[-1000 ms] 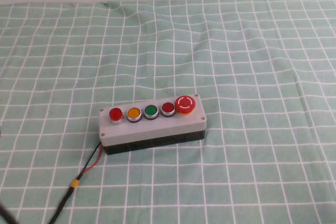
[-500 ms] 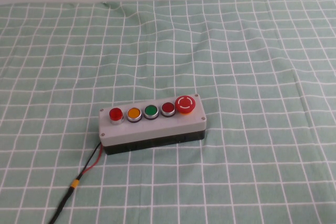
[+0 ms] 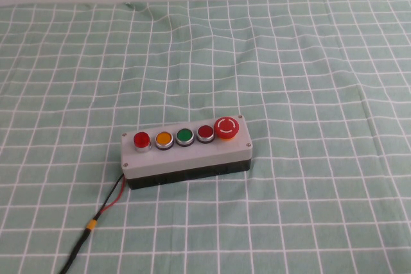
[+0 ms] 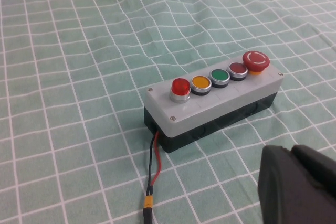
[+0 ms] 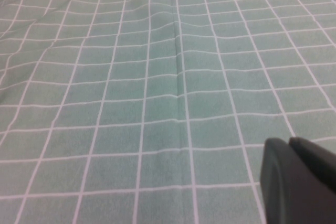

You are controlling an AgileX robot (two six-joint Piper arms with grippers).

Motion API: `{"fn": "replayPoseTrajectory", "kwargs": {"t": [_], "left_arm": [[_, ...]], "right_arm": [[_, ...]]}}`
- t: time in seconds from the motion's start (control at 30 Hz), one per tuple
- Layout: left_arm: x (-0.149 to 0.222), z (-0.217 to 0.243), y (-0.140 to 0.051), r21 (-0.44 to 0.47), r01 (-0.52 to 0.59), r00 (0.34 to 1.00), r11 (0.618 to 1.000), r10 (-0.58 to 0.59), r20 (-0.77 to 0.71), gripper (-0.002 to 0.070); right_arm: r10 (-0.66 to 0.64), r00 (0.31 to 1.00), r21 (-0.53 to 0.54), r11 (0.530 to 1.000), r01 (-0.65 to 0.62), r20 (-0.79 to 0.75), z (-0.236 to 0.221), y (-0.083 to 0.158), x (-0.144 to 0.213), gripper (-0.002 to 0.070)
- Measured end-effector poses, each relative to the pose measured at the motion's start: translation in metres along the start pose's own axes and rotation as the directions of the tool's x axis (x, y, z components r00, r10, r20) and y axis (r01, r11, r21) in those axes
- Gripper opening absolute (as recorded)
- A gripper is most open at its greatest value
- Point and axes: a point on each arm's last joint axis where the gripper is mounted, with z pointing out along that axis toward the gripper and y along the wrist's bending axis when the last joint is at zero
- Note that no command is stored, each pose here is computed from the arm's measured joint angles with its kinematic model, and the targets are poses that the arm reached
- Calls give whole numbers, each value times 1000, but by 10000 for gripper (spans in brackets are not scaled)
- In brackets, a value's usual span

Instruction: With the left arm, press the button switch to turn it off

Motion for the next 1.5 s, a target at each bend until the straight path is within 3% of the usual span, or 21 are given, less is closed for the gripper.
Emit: {"fn": "replayPoseTrajectory", "kwargs": {"t": [0.27,0.47,0.8,1.07,1.33,1.5], "left_arm": [[3,7,3,-26,-14,1000,1000,15,22,-2],[14,34,12,-117,-23,982,993,44,183,-2],[79,64,21,-226,16,929,974,69,363,-2],[111,71,29,-339,94,935,936,34,354,-2],[136,77,27,-320,95,992,943,-65,104,-2],[139,78,26,-320,90,995,943,-70,73,-2]], "right_arm": [[0,1000,0,1000,0,0,0,0,0,-17],[0,1000,0,1000,0,0,0,0,0,-17],[0,1000,0,1000,0,0,0,0,0,-17],[0,1000,0,1000,0,0,0,0,0,-17],[0,1000,0,1000,0,0,0,0,0,-17],[0,1000,0,1000,0,0,0,0,0,-17]]}}
